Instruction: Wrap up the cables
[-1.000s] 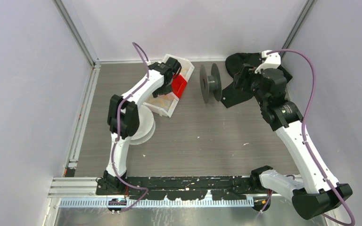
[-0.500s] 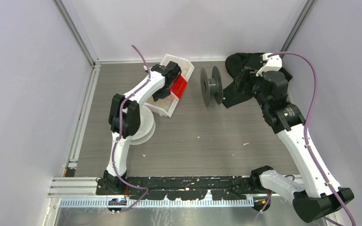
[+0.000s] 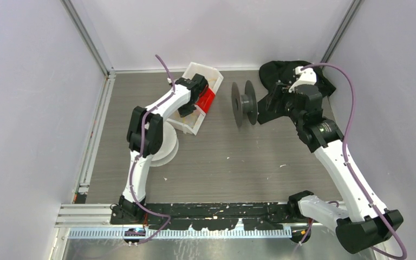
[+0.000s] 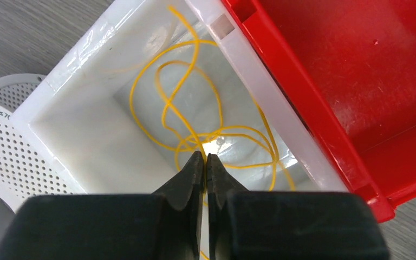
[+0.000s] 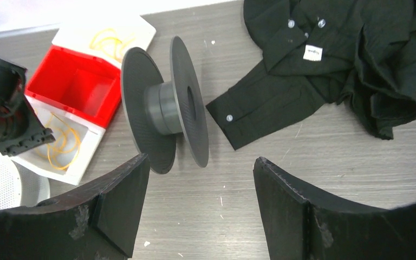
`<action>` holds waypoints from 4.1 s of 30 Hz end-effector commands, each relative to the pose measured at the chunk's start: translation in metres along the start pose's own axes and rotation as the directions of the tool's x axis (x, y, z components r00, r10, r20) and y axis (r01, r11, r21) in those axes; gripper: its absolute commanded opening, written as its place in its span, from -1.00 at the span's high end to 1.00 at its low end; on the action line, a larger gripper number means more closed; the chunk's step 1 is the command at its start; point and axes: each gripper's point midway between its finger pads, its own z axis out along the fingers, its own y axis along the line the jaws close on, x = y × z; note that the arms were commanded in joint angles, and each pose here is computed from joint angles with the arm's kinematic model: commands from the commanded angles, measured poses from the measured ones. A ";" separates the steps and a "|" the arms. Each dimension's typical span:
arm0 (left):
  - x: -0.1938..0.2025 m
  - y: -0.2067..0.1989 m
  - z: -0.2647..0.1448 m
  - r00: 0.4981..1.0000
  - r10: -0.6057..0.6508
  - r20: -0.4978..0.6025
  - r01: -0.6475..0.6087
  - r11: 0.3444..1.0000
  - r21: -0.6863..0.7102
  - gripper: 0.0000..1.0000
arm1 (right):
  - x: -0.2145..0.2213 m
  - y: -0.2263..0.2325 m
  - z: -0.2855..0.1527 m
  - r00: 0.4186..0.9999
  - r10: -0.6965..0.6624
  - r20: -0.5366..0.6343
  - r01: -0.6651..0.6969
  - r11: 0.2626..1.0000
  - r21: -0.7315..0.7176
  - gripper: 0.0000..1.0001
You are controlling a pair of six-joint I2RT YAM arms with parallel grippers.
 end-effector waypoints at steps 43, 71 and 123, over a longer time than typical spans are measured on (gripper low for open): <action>-0.080 0.016 -0.268 0.873 0.168 0.458 -0.467 0.561 0.684 0.99 | 0.091 0.033 0.093 0.974 -0.126 -0.188 0.122 0.992 -0.034 0.99; -0.070 0.022 -0.273 0.884 0.179 0.432 -0.455 0.542 0.707 0.99 | 0.042 0.042 0.210 0.942 -0.336 0.011 0.331 0.921 -0.204 0.99; -0.027 0.049 -0.356 0.695 0.223 0.684 -0.711 0.071 0.700 0.99 | -0.010 0.205 -0.024 0.998 0.047 -0.046 -0.066 0.719 -0.692 -0.16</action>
